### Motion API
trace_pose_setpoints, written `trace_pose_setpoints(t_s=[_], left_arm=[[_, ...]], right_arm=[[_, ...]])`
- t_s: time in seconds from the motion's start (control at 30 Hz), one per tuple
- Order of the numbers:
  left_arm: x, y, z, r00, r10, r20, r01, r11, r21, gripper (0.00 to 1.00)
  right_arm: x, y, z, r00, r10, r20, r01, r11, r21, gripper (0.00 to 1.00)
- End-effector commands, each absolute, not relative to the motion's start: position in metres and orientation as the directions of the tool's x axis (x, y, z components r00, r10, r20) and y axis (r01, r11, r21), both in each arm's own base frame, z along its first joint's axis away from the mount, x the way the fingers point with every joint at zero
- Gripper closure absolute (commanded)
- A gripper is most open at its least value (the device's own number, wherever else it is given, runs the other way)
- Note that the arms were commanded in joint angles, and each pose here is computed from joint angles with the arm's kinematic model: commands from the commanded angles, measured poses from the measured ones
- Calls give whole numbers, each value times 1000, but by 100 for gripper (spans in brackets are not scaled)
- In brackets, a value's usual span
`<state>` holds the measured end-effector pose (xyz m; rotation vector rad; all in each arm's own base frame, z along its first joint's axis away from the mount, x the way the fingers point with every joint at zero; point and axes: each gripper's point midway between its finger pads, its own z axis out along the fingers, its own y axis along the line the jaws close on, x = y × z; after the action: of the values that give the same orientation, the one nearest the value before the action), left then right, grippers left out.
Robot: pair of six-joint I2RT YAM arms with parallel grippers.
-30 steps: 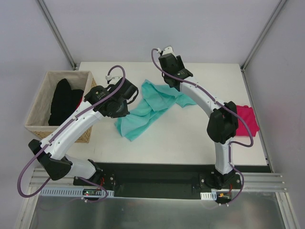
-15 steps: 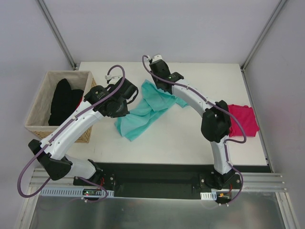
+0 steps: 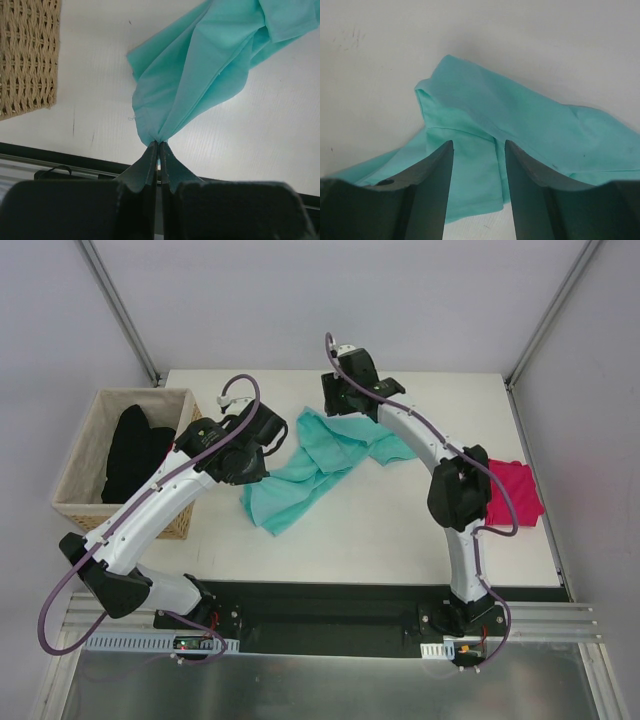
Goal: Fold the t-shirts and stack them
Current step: Flatten out the tshirt
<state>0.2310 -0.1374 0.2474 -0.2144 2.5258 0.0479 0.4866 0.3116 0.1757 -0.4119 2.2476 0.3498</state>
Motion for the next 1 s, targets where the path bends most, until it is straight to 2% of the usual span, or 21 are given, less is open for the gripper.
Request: trace_pose_setpoints(t_s=[0.0, 0.43, 0.6, 0.83, 0.97], left_arm=[[231, -127, 249, -813, -117, -571, -161, 987, 27, 100], [237, -127, 249, -821, -116, -559, -161, 986, 31, 100], [242, -128, 249, -823, -114, -557, -160, 987, 34, 100], [245, -123, 253, -816, -126, -564, -174, 984, 32, 100], [247, -122, 252, -820, -127, -558, -176, 984, 35, 100]], right_arm=[[496, 322, 190, -644, -94, -759, -436, 861, 263, 51], [527, 276, 160, -708, -24, -706, -320, 902, 291, 52], [539, 253, 150, -712, -5, -702, -253, 934, 251, 52], [549, 210, 117, -762, 70, -643, -127, 959, 254, 62], [549, 197, 102, -785, 111, -610, -72, 961, 268, 72]])
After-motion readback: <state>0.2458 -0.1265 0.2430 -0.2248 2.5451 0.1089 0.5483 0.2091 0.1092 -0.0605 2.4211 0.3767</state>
